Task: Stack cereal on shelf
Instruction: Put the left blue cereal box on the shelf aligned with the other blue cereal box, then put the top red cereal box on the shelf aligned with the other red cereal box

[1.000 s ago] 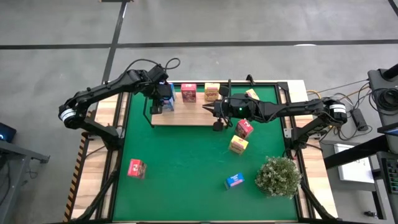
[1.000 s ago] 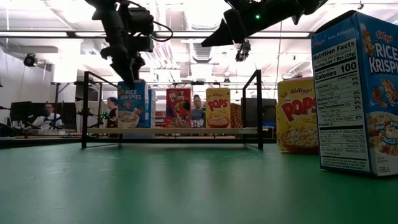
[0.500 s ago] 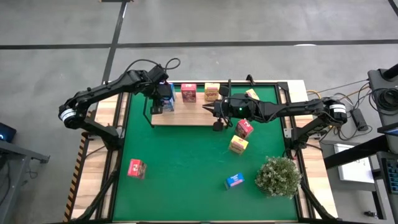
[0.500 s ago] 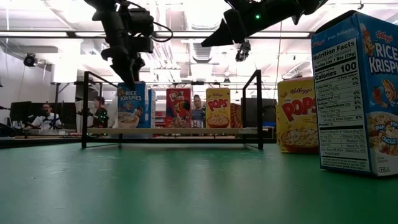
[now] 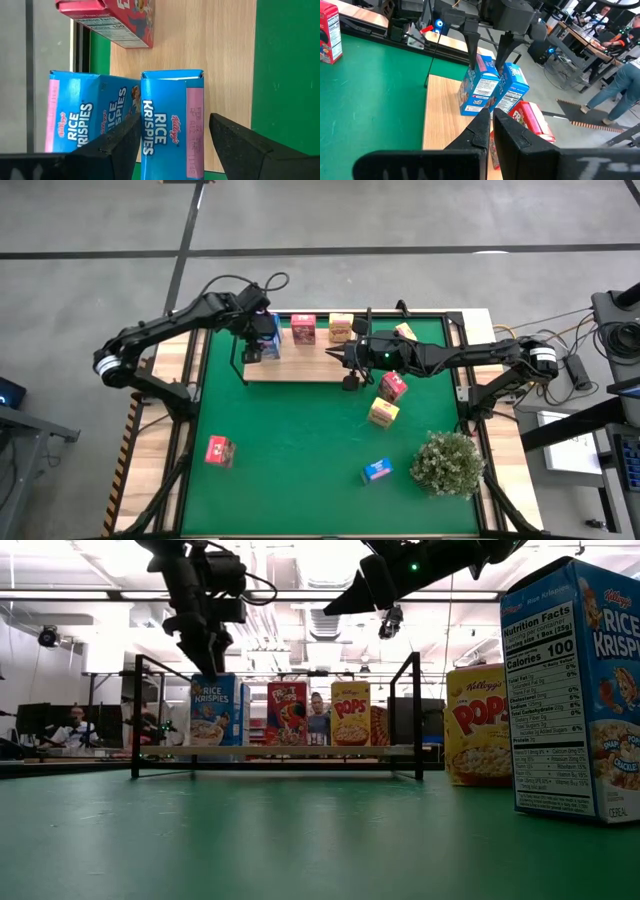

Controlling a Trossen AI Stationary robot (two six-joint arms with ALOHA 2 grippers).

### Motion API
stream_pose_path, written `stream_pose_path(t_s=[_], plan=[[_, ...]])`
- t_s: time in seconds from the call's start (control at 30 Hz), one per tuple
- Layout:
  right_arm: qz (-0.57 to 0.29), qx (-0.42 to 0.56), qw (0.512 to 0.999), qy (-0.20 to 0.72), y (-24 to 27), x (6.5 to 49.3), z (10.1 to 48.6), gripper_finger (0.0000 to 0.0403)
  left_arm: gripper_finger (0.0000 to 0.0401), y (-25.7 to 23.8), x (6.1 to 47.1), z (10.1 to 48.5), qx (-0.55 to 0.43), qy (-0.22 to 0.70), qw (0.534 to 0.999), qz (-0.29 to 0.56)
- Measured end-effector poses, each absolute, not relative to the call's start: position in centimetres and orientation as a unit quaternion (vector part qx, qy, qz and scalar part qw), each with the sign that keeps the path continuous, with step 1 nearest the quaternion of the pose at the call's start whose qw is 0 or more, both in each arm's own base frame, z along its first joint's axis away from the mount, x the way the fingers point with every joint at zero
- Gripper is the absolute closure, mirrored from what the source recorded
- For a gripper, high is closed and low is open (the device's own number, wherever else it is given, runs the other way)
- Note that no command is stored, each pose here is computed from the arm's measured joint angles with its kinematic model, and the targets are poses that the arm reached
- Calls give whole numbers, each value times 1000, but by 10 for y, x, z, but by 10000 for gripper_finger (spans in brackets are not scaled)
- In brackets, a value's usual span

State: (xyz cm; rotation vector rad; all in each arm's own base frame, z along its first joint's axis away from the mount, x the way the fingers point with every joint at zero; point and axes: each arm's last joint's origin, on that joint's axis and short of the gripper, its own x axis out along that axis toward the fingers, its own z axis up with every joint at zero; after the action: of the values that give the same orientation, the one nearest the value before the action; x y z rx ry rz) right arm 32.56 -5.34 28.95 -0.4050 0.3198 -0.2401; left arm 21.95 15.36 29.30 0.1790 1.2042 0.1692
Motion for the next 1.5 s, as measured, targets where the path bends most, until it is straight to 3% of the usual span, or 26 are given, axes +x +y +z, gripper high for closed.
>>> stream_pose_path(t_s=[0.23,0.63,0.83,1.07,1.5], plan=[[-119,-195,961,157,-53,326,290,390,184,148,213,317,47,562,820,100],[-127,-108,971,173,-51,324,284,390,184,104,185,351,26,420,898,127],[-126,-42,971,197,-45,324,285,390,184,70,168,337,23,328,937,119],[-133,44,956,259,-36,326,306,390,184,58,154,318,28,245,951,186],[-180,213,857,434,-23,312,319,390,184,58,152,290,12,164,964,209]])
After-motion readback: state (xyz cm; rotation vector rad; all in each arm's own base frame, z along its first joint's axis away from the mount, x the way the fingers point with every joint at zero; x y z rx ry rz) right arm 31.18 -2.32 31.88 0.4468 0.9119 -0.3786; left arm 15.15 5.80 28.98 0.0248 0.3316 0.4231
